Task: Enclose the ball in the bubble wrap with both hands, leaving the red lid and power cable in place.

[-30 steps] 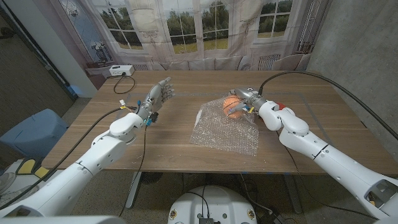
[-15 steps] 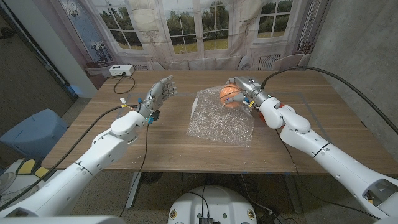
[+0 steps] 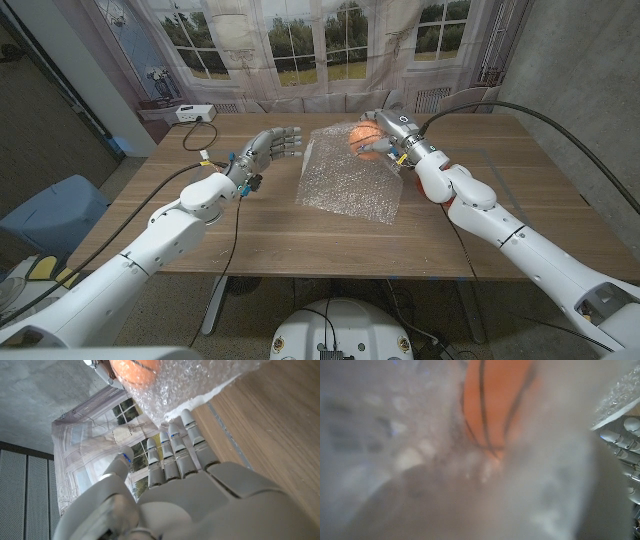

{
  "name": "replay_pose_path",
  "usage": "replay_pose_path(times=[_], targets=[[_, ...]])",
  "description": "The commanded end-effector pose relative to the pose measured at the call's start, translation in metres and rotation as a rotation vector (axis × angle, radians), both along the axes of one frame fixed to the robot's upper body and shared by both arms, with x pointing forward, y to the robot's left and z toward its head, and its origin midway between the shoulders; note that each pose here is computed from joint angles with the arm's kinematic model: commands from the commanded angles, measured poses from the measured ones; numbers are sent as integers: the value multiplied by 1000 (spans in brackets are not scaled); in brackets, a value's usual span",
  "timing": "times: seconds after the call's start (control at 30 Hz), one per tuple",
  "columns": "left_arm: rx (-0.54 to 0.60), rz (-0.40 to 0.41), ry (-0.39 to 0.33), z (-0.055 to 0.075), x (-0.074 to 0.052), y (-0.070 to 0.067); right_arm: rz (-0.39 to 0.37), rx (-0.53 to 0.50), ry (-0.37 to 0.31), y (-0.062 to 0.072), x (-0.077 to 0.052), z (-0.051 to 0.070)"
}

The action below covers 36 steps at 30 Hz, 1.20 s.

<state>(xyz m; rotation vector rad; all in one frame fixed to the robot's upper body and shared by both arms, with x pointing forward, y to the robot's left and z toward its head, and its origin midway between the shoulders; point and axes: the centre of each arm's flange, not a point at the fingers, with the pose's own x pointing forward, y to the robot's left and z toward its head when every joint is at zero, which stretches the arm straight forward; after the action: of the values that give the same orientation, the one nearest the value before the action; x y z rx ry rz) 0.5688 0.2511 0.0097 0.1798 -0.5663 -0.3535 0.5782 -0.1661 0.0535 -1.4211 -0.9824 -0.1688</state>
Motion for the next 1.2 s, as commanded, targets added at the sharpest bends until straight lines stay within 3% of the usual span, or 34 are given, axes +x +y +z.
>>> replay_pose_path(times=[0.03, 0.1, 0.2, 0.4, 0.7, 0.97, 1.2], targets=[[36, -251, -88, 15, -3, -20, 65, 23, -74, 26, -1, 17], [25, -299, -117, 16, -2, -23, 78, 26, -84, 30, -3, 19], [40, -309, -131, 17, -2, -24, 99, 31, -101, 35, -7, 21], [170, -383, -28, 16, 7, -38, 153, 68, -173, 42, -22, 36], [315, -470, 96, 11, 18, -56, 212, 74, -236, 59, -33, 49], [365, -469, 151, 9, 22, -59, 303, 93, -288, 74, -44, 55], [396, -395, 172, 7, 23, -54, 411, 132, -274, 73, -51, 60]])
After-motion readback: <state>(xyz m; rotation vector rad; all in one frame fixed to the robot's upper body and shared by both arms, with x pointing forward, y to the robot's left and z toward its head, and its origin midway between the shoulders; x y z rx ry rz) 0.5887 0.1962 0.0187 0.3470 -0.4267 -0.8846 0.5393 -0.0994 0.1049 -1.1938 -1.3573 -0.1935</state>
